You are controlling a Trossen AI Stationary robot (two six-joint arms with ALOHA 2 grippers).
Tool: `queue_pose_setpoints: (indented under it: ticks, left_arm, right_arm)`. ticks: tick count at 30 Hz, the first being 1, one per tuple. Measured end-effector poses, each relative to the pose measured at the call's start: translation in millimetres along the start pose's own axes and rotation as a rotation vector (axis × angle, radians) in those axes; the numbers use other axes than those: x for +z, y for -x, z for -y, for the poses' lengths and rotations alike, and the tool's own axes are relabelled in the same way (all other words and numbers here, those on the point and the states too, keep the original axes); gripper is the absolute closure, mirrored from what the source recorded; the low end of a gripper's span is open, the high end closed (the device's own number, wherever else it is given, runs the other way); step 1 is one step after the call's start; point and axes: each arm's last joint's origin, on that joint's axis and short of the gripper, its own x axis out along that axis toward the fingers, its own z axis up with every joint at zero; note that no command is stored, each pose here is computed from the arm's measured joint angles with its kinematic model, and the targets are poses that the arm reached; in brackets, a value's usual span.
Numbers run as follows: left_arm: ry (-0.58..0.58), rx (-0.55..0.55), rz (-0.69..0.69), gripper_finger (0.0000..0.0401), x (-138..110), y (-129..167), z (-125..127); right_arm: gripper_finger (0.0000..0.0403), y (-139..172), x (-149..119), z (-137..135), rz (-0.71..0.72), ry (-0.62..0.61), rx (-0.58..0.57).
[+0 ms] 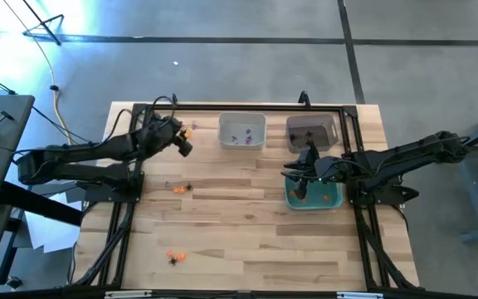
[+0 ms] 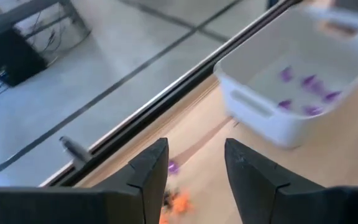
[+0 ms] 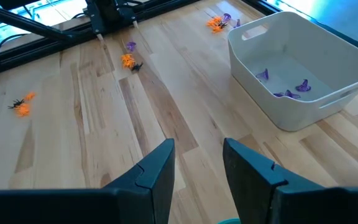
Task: Sort Halloween decoration
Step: Put the purple witch hat toy into the white bin
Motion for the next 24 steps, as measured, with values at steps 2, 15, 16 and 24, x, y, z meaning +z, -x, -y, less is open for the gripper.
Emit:
queue_pose_setpoints:
  ticks: [2,15,16,24]
  left_arm:
    - [-0.003,0.018,-0.043,0.026,-2,-12,-4]
    - [0.255,-0.003,-0.13,0.0259,-15,-86,-30]
    - [0.279,0.002,-0.15,0.0259,-18,-89,-32]
    - [0.406,-0.005,-0.248,0.0258,-36,-112,-35]
  right_arm:
    - [0.0269,0,0,0,-0.001,0.0,0.0]
    - [0.0269,0,0,0,0.0,0.0,0.0]
    - [0.0269,0,0,0,0.0,0.0,0.0]
    - [0.0269,0,0,0,0.0,0.0,0.0]
